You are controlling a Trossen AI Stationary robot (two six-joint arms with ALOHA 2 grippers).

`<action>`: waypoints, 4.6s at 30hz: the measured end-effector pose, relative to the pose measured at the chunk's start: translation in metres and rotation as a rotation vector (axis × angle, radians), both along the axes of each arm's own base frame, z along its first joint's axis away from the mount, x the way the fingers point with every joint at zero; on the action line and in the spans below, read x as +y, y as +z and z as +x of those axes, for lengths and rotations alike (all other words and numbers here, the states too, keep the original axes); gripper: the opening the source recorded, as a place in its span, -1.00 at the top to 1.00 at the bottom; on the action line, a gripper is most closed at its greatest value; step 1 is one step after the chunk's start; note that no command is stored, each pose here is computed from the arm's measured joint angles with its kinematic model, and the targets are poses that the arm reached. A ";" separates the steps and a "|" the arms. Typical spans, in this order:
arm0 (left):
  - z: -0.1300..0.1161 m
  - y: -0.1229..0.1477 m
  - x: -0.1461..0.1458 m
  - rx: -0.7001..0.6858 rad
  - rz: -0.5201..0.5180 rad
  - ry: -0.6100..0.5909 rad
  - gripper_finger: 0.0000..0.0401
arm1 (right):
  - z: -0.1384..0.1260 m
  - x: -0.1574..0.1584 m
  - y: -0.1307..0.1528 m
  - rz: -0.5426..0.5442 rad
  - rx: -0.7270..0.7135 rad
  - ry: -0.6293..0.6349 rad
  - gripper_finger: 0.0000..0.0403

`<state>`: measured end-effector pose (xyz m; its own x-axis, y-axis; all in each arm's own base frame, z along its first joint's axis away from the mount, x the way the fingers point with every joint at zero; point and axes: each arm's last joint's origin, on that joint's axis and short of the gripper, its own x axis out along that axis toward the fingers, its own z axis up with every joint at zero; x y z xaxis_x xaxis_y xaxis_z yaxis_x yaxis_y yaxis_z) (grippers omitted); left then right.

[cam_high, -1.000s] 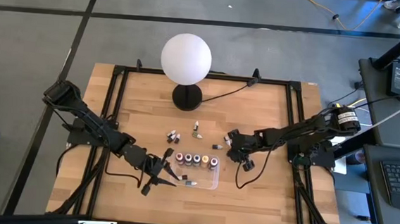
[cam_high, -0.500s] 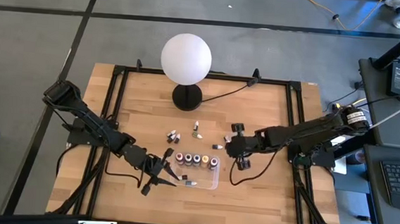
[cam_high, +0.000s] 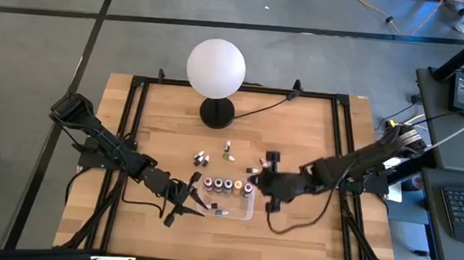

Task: Pick & Place food coloring
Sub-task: Put the small green food coloring bottle into the transparent bin, then put the small red food coloring bottle into the transparent bin

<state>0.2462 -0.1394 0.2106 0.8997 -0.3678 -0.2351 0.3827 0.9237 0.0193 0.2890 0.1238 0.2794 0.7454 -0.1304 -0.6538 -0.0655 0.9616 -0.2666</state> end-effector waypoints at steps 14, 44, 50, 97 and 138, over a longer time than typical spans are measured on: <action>0.000 -0.001 0.000 0.014 -0.012 0.004 0.50 | 0.041 0.061 -0.093 -0.036 0.017 0.053 0.57; 0.000 -0.002 0.000 0.025 -0.005 0.004 0.50 | 0.048 0.066 -0.115 -0.048 0.073 0.071 0.49; 0.000 -0.002 0.000 0.025 -0.005 0.004 0.52 | 0.048 0.066 -0.114 -0.046 0.072 0.070 0.35; -0.026 -0.008 0.032 0.326 -0.070 0.474 0.52 | -0.106 -0.030 -0.109 0.180 -0.209 -0.286 0.32; -0.001 -0.080 0.134 0.780 -0.180 1.000 0.52 | -0.099 -0.037 -0.105 0.211 -0.254 -0.333 0.32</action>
<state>0.2453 -0.0056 0.1306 0.4487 0.3045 -0.8402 -0.6230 0.7807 -0.0498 0.1897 0.0868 0.1742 0.8251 -0.2736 -0.4943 0.2982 0.9540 -0.0303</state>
